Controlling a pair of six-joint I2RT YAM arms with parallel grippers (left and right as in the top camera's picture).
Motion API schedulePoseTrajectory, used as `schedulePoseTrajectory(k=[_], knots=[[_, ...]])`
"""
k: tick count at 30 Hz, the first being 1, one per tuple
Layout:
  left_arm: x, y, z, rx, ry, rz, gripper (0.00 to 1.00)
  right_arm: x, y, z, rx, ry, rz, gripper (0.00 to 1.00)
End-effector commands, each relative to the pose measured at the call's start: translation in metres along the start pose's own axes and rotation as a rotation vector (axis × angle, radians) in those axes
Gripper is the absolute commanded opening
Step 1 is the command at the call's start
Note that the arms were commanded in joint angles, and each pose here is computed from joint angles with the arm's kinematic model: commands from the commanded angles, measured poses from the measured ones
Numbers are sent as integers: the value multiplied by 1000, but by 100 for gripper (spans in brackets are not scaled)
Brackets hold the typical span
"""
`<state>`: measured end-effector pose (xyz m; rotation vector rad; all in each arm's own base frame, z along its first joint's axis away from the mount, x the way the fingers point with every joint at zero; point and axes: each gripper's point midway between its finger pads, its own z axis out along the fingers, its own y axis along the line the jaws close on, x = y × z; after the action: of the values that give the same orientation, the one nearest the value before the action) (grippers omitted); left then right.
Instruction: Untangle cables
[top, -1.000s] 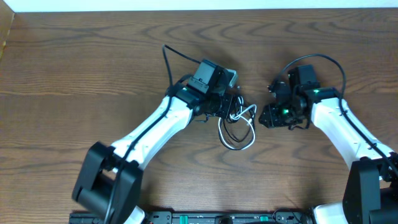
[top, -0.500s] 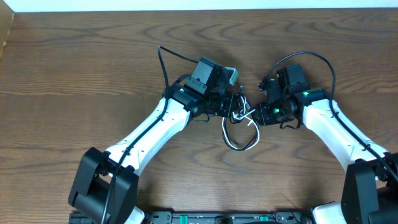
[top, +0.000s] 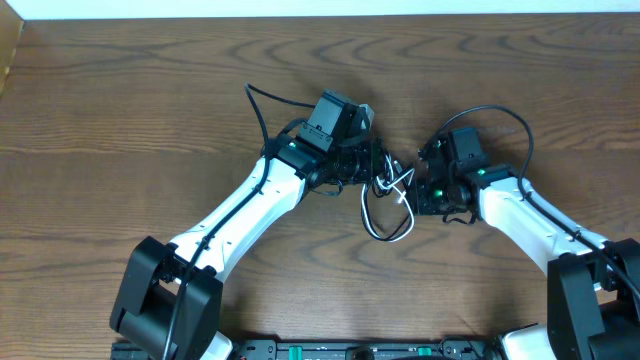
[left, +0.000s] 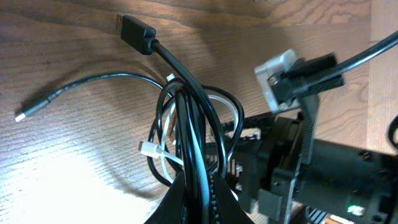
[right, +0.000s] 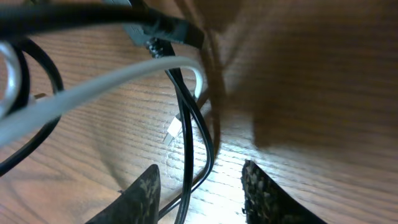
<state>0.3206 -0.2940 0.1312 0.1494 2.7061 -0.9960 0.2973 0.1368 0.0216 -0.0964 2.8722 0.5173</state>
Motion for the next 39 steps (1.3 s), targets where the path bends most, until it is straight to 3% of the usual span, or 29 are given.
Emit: schedulePoseTrajectory(k=[1, 11, 17, 24, 31, 39], knots=[[-1, -1, -1, 3, -6, -43, 7, 12, 4, 7, -21, 23, 45, 33], [-1, -1, -1, 5, -6, -45, 8, 35, -10, 17, 35, 64, 97, 1], [-5, 10, -2, -57, -33, -24, 8, 43, -27, 17, 122, 73, 129, 1], [-11, 53, -10, -273, -90, -17, 8, 61, -66, 6, 344, 109, 225, 1], [-26, 75, -23, -298, -125, -74, 7, 77, -99, -11, 521, 121, 356, 1], [-37, 92, -33, -314, -152, -119, 7, 77, -106, -14, 534, 114, 417, 1]])
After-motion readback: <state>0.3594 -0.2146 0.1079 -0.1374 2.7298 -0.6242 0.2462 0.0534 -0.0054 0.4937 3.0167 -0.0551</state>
